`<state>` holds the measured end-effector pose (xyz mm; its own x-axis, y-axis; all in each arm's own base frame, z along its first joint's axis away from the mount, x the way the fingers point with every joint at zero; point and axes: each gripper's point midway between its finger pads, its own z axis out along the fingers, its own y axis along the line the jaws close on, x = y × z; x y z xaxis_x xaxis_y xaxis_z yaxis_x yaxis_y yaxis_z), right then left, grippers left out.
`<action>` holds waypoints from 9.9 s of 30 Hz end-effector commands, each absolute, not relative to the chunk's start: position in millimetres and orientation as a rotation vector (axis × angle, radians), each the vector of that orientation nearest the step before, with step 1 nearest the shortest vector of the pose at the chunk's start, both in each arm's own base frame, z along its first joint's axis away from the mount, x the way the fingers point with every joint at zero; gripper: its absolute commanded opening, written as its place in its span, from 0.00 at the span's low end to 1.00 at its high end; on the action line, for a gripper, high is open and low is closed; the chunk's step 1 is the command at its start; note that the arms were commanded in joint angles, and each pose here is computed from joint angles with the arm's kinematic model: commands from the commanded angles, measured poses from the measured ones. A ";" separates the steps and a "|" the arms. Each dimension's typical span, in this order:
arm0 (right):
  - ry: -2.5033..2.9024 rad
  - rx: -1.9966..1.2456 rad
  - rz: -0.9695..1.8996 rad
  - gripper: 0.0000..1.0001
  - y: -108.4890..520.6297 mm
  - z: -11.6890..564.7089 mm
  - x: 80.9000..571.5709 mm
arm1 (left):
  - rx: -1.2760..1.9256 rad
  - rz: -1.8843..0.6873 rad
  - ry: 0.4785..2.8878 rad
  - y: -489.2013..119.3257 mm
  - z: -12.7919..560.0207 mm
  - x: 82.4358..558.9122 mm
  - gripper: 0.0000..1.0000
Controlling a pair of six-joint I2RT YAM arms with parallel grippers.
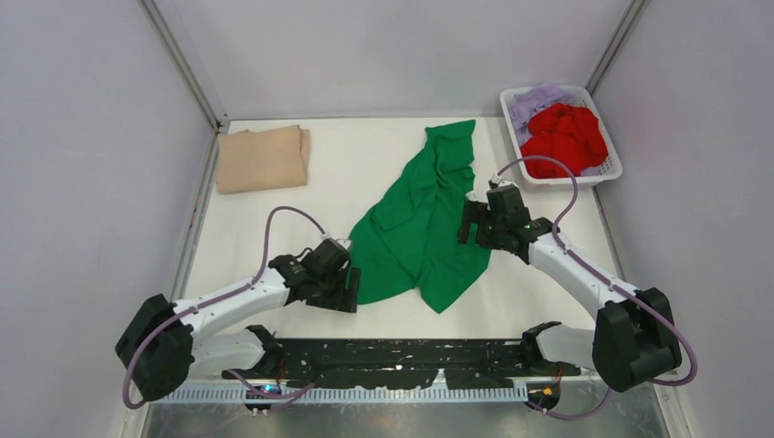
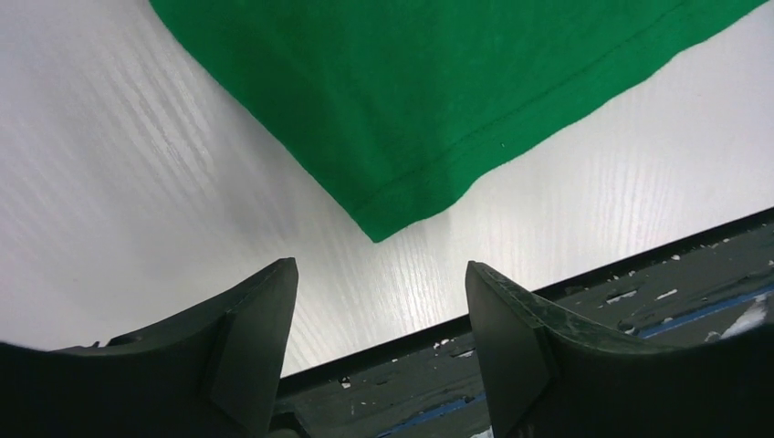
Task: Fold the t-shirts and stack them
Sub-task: Flatten out the tshirt
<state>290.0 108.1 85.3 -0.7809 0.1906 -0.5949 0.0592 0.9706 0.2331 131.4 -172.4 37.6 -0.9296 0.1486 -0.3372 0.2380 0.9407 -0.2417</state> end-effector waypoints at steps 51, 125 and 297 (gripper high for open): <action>2.718 -0.107 0.142 0.30 180.9 -4.8 153.8 | 0.045 -0.646 2.513 -195.7 89.3 181.6 0.00; 2.049 -0.173 -0.197 0.13 122.7 258.3 536.7 | -0.604 0.062 2.282 -46.9 181.9 499.0 0.56; 2.380 0.210 0.126 0.96 106.5 136.4 418.4 | -0.193 -0.354 2.717 -156.9 71.0 282.4 1.00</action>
